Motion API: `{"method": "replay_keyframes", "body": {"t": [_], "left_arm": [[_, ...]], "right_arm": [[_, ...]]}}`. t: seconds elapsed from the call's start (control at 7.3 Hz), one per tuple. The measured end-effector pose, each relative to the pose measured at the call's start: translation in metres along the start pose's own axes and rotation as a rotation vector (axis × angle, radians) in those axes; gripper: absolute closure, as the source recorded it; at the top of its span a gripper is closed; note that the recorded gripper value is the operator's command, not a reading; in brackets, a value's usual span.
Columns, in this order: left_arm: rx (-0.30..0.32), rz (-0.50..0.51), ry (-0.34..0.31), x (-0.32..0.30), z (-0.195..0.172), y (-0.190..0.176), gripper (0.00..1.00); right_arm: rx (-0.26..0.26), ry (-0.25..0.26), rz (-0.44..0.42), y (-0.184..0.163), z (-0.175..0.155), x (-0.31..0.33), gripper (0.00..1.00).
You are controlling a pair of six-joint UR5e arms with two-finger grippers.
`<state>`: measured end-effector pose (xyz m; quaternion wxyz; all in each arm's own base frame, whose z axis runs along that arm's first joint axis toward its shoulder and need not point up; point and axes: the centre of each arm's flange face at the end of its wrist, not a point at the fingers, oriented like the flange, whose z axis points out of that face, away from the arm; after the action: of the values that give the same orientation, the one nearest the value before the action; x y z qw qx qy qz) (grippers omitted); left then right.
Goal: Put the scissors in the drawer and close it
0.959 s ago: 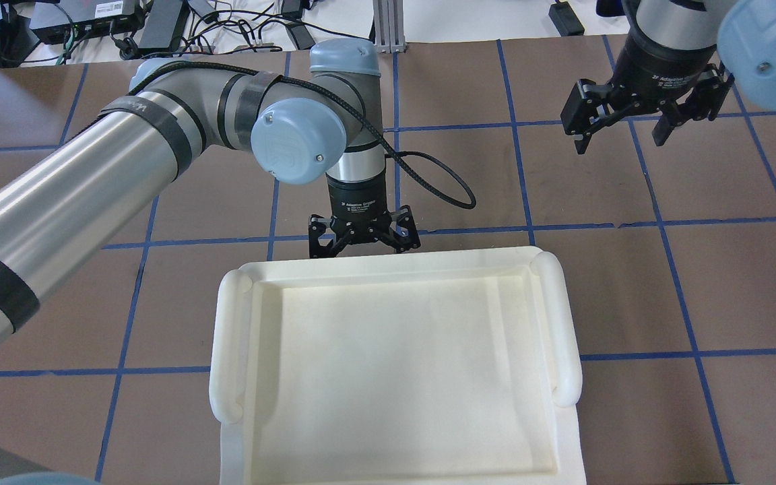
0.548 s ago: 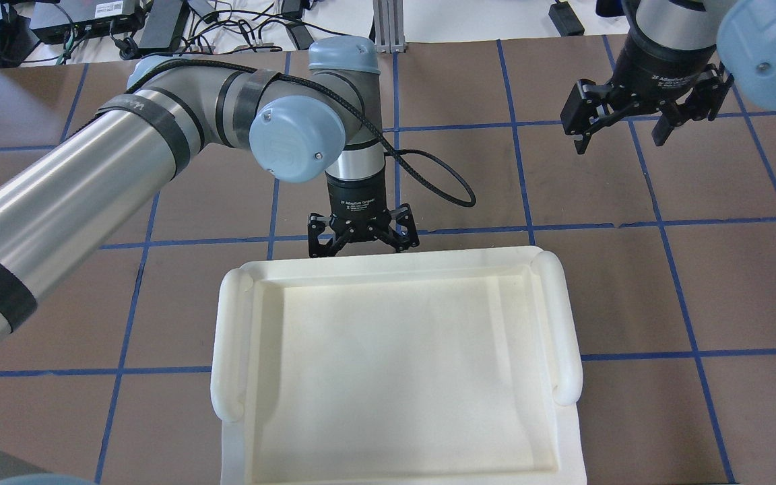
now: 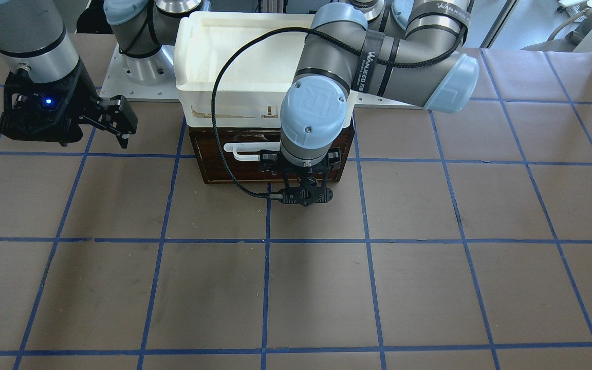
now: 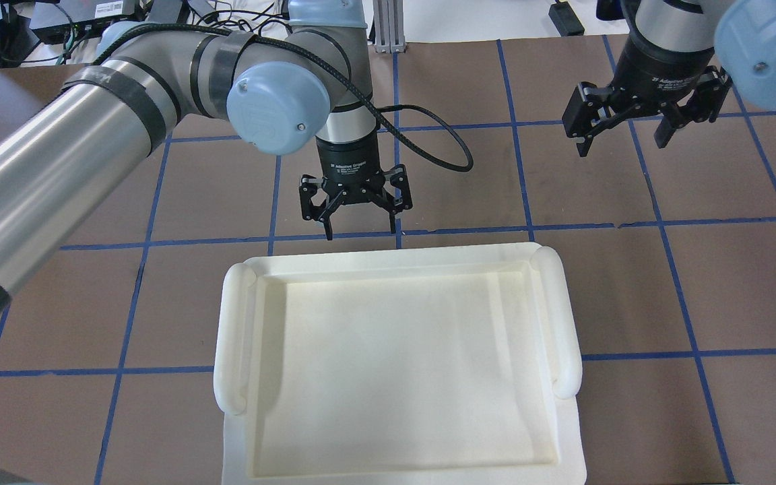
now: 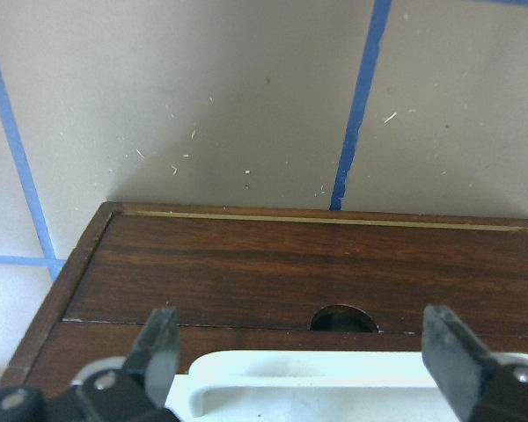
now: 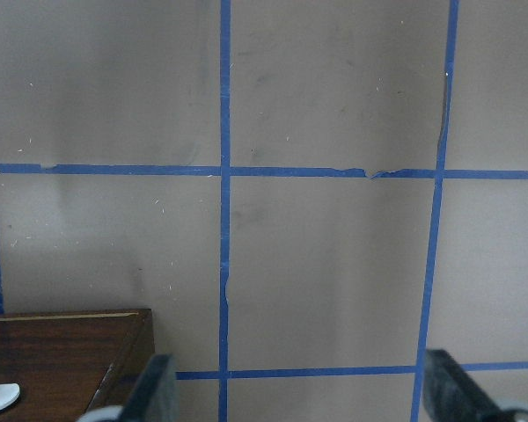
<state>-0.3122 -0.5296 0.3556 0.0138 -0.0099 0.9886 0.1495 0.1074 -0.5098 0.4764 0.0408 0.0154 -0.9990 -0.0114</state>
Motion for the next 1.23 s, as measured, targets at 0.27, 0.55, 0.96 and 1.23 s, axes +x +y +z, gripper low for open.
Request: {"method": "replay_keyframes", "body": {"t": [0.27,0.55,0.96,1.23], "left_arm": [[0.113,0.083,-0.084,-0.033,-0.044,0.016,0.0],[0.233,0.122,-0.08,-0.087,-0.097,0.033,0.0],[0.374,0.055,-0.054,-0.148,-0.147,0.065,0.0],[0.44,0.048,-0.035,-0.165,-0.149,0.068,0.0]], "right_arm": [[0.001,0.0,0.0,0.0,0.0,0.0,0.0],[-0.003,0.0,0.0,0.0,0.002,0.0,0.0],[-0.007,-0.005,-0.002,0.001,0.005,-0.001,0.0],[-0.007,-0.008,-0.003,0.001,0.005,-0.001,0.0]]}}
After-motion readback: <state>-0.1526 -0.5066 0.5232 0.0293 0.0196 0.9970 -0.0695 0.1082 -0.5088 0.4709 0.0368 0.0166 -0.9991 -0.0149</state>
